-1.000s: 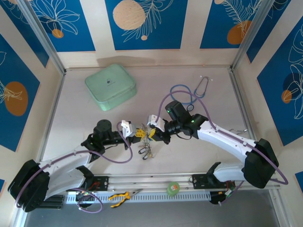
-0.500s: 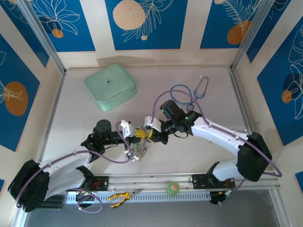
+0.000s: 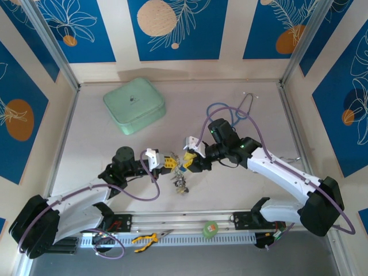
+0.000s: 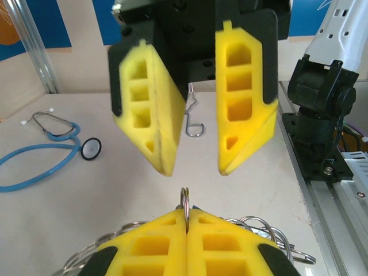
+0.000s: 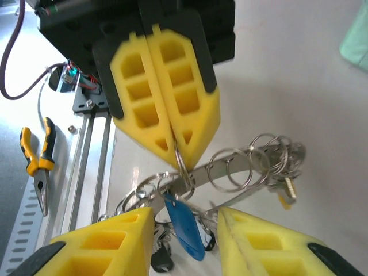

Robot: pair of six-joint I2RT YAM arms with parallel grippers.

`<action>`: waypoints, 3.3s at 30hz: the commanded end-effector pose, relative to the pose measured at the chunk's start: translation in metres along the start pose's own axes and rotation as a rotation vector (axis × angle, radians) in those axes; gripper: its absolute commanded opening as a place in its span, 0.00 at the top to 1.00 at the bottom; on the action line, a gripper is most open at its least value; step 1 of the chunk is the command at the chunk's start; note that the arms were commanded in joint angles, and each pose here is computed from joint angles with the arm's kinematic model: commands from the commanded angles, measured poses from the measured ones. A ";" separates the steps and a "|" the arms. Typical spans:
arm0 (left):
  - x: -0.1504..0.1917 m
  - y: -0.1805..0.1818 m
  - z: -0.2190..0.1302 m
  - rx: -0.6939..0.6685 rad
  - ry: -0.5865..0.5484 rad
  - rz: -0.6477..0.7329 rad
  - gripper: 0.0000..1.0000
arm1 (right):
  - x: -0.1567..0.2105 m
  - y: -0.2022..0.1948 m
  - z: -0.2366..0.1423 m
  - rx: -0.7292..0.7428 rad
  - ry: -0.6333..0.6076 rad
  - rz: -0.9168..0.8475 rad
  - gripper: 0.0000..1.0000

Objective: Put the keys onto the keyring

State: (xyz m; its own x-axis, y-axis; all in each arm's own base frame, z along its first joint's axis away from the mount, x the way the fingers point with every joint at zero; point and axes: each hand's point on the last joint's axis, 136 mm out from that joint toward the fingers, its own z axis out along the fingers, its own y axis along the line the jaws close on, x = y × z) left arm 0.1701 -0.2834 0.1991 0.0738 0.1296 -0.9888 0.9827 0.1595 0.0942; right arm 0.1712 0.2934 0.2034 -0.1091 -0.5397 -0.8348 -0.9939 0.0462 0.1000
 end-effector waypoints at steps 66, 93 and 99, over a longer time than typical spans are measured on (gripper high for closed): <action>-0.008 0.002 -0.002 -0.023 0.045 0.068 1.00 | 0.021 0.007 0.026 -0.010 0.074 0.092 0.61; -0.027 0.001 -0.004 -0.026 -0.066 0.091 1.00 | 0.019 0.006 0.044 -0.077 0.092 0.089 0.97; -0.012 -0.002 -0.005 -0.014 0.004 0.091 1.00 | 0.018 -0.004 0.030 0.006 0.094 0.079 1.00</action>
State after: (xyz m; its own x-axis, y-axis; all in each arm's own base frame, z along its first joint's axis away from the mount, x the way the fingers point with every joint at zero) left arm 0.1728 -0.2794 0.1942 0.0844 0.1817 -0.9797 0.9745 0.1903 0.1192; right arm 0.1689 0.3132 0.1578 -0.2028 -0.6195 -0.7583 -0.9774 0.0808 0.1954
